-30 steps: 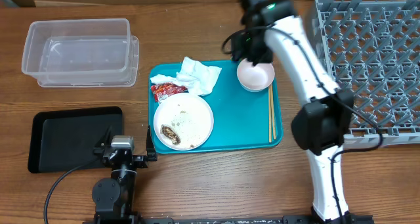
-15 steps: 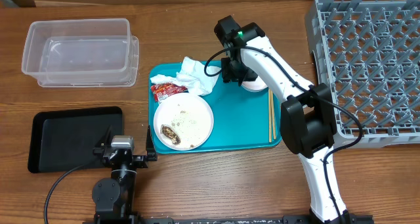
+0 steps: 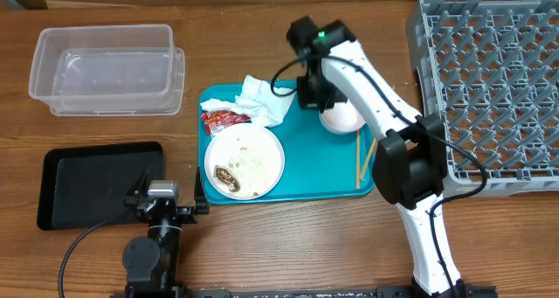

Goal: Sort waste into correct bins and load items into the dishwasher
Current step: 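Lift the pinkish-white bowl and carry it toward the rack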

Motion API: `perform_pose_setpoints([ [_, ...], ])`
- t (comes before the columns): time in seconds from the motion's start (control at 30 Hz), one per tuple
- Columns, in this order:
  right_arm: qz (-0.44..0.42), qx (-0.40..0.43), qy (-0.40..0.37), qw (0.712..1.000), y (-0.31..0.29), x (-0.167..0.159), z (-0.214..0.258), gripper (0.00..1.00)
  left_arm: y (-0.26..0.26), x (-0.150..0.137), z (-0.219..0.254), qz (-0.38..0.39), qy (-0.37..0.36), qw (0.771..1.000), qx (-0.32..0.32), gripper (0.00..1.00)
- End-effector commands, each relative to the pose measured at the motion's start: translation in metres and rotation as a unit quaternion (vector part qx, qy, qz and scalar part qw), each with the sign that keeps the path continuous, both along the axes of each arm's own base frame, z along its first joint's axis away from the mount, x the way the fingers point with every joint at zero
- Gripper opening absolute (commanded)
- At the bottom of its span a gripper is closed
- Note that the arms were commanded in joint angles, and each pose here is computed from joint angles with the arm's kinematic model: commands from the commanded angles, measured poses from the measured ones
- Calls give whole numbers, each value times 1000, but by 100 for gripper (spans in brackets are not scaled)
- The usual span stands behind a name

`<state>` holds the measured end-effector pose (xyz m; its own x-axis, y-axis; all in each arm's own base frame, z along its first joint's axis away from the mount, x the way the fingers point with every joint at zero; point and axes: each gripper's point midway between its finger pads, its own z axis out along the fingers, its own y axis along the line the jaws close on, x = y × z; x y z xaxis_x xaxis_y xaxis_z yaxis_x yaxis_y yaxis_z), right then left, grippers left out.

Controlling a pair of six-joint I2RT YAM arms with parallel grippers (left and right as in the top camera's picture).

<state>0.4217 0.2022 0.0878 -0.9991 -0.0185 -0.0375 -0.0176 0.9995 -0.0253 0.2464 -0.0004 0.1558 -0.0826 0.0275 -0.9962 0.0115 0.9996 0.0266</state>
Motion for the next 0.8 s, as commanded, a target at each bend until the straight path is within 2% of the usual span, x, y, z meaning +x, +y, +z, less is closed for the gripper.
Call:
perform_pose_setpoints([
  [0.0, -30, 35, -75, 996, -18, 30, 67, 4, 4, 0, 0, 8, -2, 1000, -3, 100],
  [0.1, -56, 58, -138, 987, -46, 43, 127, 4, 4, 0, 0, 8, -2, 1000, -3, 100],
  [0.2, -32, 136, -203, 969, -64, 52, 186, 4, 4, 0, 0, 8, -2, 1000, -3, 100],
  [0.37, -105, 180, -282, 937, -148, 53, 250, 4, 3, 0, 0, 8, -2, 1000, -3, 99],
  [0.53, -217, 173, -322, 905, -270, 48, 267, 4, 4, 0, 0, 8, -2, 1000, -3, 100],
  [0.77, -319, 242, -336, 852, -402, 40, 246, 4, 4, 0, 0, 8, -2, 1000, -3, 100],
])
